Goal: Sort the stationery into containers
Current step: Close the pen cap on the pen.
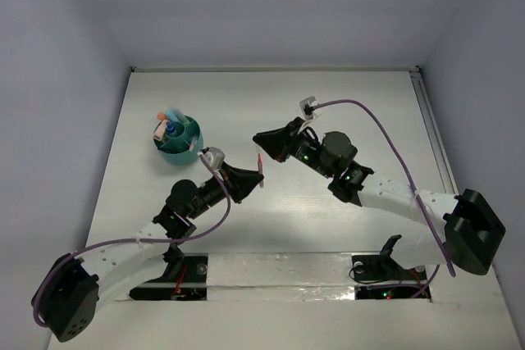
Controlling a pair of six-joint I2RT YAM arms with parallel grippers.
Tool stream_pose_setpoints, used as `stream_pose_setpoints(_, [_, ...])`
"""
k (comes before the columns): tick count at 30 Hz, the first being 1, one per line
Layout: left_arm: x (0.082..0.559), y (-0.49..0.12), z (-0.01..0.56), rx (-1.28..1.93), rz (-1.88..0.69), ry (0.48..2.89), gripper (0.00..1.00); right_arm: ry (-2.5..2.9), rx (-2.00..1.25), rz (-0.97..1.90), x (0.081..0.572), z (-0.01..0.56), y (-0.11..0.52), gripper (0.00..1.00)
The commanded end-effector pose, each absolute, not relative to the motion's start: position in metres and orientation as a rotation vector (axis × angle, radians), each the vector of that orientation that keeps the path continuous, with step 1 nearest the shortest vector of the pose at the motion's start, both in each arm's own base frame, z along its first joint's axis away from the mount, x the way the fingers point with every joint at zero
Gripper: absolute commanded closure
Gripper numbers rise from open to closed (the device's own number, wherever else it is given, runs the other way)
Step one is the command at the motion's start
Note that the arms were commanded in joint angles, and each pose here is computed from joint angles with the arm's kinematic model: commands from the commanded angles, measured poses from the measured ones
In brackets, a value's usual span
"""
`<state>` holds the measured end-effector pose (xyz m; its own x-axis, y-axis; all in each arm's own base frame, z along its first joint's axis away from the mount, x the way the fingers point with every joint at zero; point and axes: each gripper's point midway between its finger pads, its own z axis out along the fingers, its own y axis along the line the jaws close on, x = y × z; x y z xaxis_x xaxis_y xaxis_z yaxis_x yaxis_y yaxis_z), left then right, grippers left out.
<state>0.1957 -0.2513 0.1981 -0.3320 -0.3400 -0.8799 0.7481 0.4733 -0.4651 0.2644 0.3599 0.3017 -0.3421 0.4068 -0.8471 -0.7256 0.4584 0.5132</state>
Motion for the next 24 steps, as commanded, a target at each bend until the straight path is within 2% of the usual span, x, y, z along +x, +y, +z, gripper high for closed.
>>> stream_pose_setpoints(1, [0.198,-0.25,0.226,0.367,-1.157,1.442,1.0,1.439,-0.296,1.236,0.256,0.323,0.361,1.0])
stream_pose_setpoints(24, [0.195,-0.245,0.234,0.34,-1.17,1.41,1.0,1.419,-0.329,1.227,0.249,0.308,0.367,1.0])
